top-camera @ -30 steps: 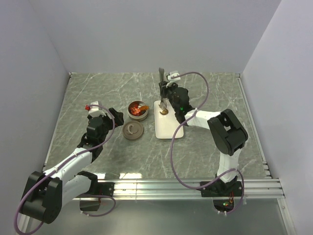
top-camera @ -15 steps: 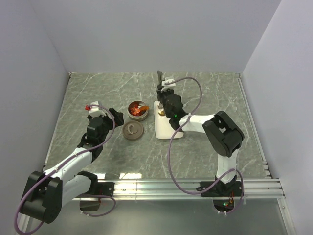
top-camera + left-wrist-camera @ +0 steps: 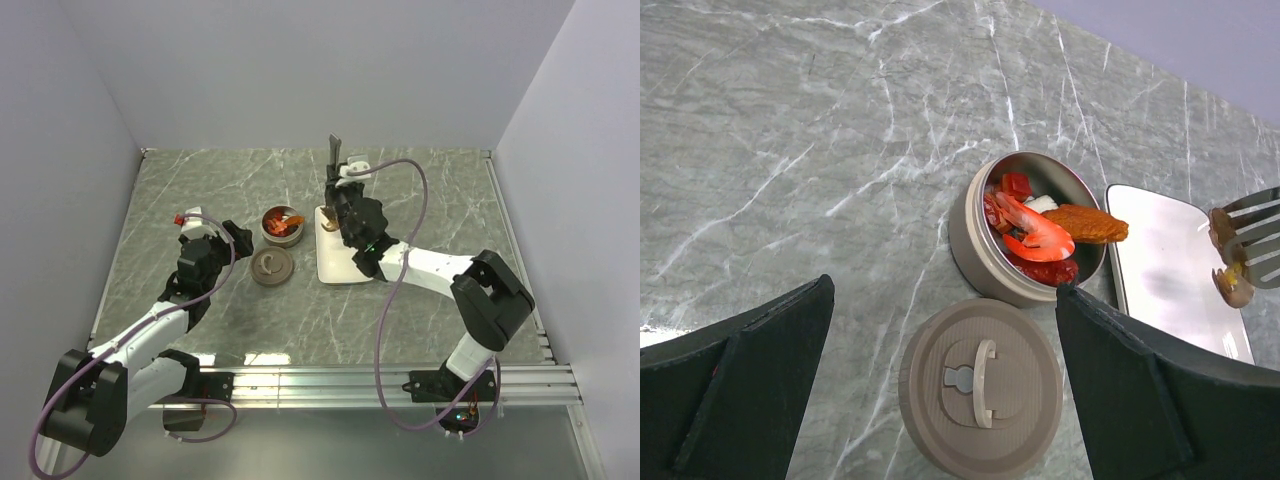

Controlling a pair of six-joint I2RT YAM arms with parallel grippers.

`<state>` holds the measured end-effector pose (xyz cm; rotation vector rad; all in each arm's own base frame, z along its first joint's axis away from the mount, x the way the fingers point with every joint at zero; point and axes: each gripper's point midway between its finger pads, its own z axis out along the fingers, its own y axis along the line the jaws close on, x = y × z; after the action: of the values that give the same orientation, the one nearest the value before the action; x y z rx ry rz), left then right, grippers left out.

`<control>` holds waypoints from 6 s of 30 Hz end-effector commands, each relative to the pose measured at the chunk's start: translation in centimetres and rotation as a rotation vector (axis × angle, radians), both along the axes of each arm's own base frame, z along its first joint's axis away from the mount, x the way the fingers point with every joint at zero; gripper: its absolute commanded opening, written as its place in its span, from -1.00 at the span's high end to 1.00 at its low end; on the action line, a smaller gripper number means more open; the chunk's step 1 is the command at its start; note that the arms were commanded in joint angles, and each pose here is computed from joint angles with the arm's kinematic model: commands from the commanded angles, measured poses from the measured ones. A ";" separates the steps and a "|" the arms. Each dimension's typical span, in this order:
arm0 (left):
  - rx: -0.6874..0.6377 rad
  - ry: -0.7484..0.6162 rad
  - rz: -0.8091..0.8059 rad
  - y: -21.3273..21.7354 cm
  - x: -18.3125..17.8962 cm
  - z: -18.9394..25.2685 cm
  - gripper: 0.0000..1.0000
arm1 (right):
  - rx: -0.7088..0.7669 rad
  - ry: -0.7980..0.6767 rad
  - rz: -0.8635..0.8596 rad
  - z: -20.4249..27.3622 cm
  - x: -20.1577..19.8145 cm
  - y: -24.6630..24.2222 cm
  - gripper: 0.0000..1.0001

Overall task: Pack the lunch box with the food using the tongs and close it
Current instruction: Pick up the food using the clamp, then place the food into the lunch box

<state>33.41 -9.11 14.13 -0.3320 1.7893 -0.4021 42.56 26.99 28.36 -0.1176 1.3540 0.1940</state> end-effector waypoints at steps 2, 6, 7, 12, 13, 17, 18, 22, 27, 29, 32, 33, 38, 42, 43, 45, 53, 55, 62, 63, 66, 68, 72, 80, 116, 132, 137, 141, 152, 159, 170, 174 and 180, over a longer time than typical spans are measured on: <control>-0.020 -0.057 0.004 0.0 0.4 1.8 -0.99 | 0.054 -0.066 0.081 4.7 -1.2 2.5 0.78; -0.021 -0.061 0.004 0.0 0.4 1.9 -0.99 | 0.070 -0.054 0.183 5.2 -1.5 5.6 0.77; -0.021 -0.061 0.004 0.0 0.4 1.9 -0.99 | 0.069 -0.049 0.198 5.1 -1.3 6.4 0.77; -0.022 -0.061 0.001 -0.1 0.4 1.9 -0.99 | 0.040 -0.038 0.254 3.8 -1.1 10.1 0.77; -0.022 -0.062 0.003 -0.1 0.4 1.9 -0.99 | 0.045 -0.041 0.263 4.2 -0.9 10.7 0.77; -0.024 -0.063 0.001 -0.1 0.3 1.9 -0.99 | 0.040 -0.033 0.276 3.4 0.0 12.4 0.77; -0.023 -0.064 0.001 -0.1 0.3 1.9 -0.99 | 0.030 -0.022 0.277 2.5 0.4 12.9 0.77; -0.022 -0.061 0.000 -0.1 0.4 1.8 -0.99 | 0.013 -0.004 0.293 2.2 1.4 14.5 0.76; -0.023 -0.062 -0.002 -0.1 0.4 1.9 -0.99 | -0.031 0.029 0.282 0.5 2.7 15.7 0.71; -0.023 -0.062 0.000 -0.1 0.4 1.9 -0.99 | -0.039 0.038 0.279 0.4 2.9 16.0 0.62; -0.023 -0.063 0.000 -0.1 0.4 1.9 -0.99 | -0.048 0.043 0.274 0.0 3.2 16.1 0.47; -0.023 -0.062 0.000 -0.1 0.4 1.8 -0.99 | -0.045 0.041 0.271 0.2 3.2 16.0 0.43; -0.023 -0.062 0.000 -0.1 0.4 1.8 -0.99 | -0.042 0.028 0.261 0.9 3.0 15.5 0.38; -0.023 -0.064 0.003 0.0 0.4 1.9 -0.99 | -0.027 0.001 0.252 2.2 2.3 14.5 0.38; -0.022 -0.062 0.003 0.0 0.4 1.8 -0.99 | -0.013 -0.016 0.248 3.0 2.1 14.1 0.38; -0.023 -0.064 0.001 0.0 0.4 1.9 -0.99 | 0.002 -0.033 0.248 3.9 1.3 13.3 0.38; -0.024 -0.065 0.000 -0.1 0.4 1.9 -0.99 | 0.082 -0.121 0.228 7.6 -1.6 9.6 0.38; -0.023 -0.063 0.000 -0.1 0.4 1.9 -0.99 | 0.078 -0.118 0.215 7.2 -1.8 8.9 0.37; -0.024 -0.065 -0.002 -0.1 0.4 1.9 -0.99 | 0.027 -0.069 0.142 4.2 -0.9 8.1 0.37; -0.024 -0.065 -0.002 -0.1 0.4 1.9 -0.99 | 0.022 -0.062 0.136 3.8 -0.7 8.1 0.37; -0.024 -0.065 -0.002 -0.1 0.4 2.0 -0.99 | 0.004 -0.041 0.123 2.5 -0.5 8.1 0.37; -0.024 -0.065 -0.002 -0.1 0.4 2.0 -0.99 | -0.001 -0.030 0.094 1.9 -0.3 7.6 0.37; -0.024 -0.065 0.000 -0.1 0.4 1.9 -0.99 | -0.011 -0.012 0.029 1.2 -0.1 6.5 0.40; -0.024 -0.065 -0.002 -0.1 0.4 1.9 -0.99 | -0.032 0.031 0.005 -1.0 0.4 6.7 0.44; -0.026 -0.066 -0.006 -0.1 0.3 1.9 -0.99 | -0.119 0.007 -0.096 -0.1 -0.7 7.2 0.49; -0.025 -0.065 -0.005 -0.1 0.4 1.8 -0.99 | -0.053 0.008 0.029 0.7 -3.3 7.3 0.49; -0.027 -0.067 -0.003 -0.1 0.4 1.9 -0.99 | -0.037 0.024 0.081 0.6 -3.4 8.3 0.50; -0.025 -0.066 -0.005 -0.1 0.4 1.9 -0.99 | -0.033 0.034 0.103 0.4 -3.5 8.8 0.52; -0.024 -0.066 -0.004 -0.1 0.4 1.9 -0.99 | -0.025 0.028 0.127 0.8 -3.4 9.7 0.53; -0.023 -0.065 -0.004 -0.1 0.4 1.8 -0.99 | -0.041 0.022 0.112 0.6 -2.6 10.4 0.53; -0.024 -0.065 -0.002 -0.1 0.4 1.8 -0.99 | -0.061 0.032 0.099 -0.5 -1.5 11.3 0.53; -0.025 -0.065 -0.005 -0.1 0.4 1.8 -0.99 | -0.061 0.029 0.095 -0.6 -1.2 11.5 0.53; -0.025 -0.066 -0.003 -0.1 0.4 1.8 -0.99 | -0.060 0.032 0.088 -0.9 -0.4 11.5 0.53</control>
<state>33.45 -9.07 14.40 -0.3326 1.7798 -0.4053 41.41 38.40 24.66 -0.2878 1.4454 0.2048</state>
